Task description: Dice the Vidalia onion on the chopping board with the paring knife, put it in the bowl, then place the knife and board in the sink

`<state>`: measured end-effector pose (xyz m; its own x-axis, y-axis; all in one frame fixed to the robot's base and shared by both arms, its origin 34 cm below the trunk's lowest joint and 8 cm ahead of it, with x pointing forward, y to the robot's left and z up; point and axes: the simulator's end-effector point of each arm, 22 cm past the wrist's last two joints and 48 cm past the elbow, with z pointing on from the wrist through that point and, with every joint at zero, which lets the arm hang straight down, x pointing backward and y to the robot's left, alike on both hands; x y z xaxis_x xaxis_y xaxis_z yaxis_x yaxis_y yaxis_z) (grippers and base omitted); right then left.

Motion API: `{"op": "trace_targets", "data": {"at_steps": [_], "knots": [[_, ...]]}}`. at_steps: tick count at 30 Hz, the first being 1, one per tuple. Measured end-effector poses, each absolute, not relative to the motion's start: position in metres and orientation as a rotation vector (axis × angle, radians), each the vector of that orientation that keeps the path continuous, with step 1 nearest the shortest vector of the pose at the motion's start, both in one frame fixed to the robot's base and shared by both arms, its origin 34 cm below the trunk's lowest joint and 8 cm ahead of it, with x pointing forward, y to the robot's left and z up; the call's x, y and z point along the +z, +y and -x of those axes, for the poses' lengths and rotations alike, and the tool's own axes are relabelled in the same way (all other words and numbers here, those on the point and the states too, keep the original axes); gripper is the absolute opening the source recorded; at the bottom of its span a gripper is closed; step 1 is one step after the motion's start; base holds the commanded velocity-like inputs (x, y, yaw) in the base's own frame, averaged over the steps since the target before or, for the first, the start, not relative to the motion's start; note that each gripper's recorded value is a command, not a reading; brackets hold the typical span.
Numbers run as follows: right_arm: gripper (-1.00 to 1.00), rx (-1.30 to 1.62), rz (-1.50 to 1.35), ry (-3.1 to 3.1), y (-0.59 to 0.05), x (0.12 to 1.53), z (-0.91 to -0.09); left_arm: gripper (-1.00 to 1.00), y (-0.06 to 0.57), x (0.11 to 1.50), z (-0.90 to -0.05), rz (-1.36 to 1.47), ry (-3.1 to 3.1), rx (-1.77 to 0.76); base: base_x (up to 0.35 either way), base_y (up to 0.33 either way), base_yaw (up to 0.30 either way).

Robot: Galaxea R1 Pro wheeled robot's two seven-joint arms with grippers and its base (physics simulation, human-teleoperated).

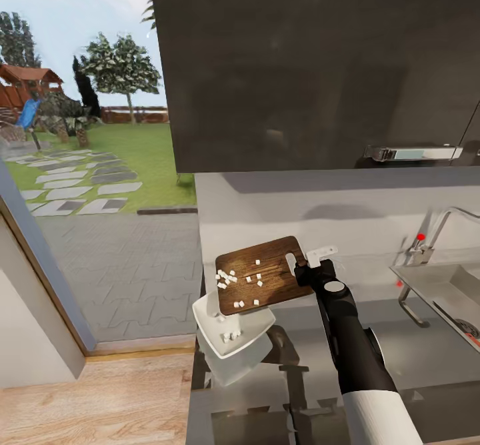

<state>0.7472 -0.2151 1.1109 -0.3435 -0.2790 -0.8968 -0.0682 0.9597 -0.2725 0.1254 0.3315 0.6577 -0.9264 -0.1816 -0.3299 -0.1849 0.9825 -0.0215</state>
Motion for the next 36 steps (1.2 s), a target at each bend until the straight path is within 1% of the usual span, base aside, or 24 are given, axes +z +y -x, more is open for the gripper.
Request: {"op": "trace_targets", "data": {"at_steps": [36], "knots": [[-1.00, -0.223, 0.250, 1.917, -0.2156, 1.1110, -0.7473, 1.00, 0.3315, 0.6576, -0.1248, 0.266, 2.793, 0.014, -0.006, 0.000, 0.000]]}}
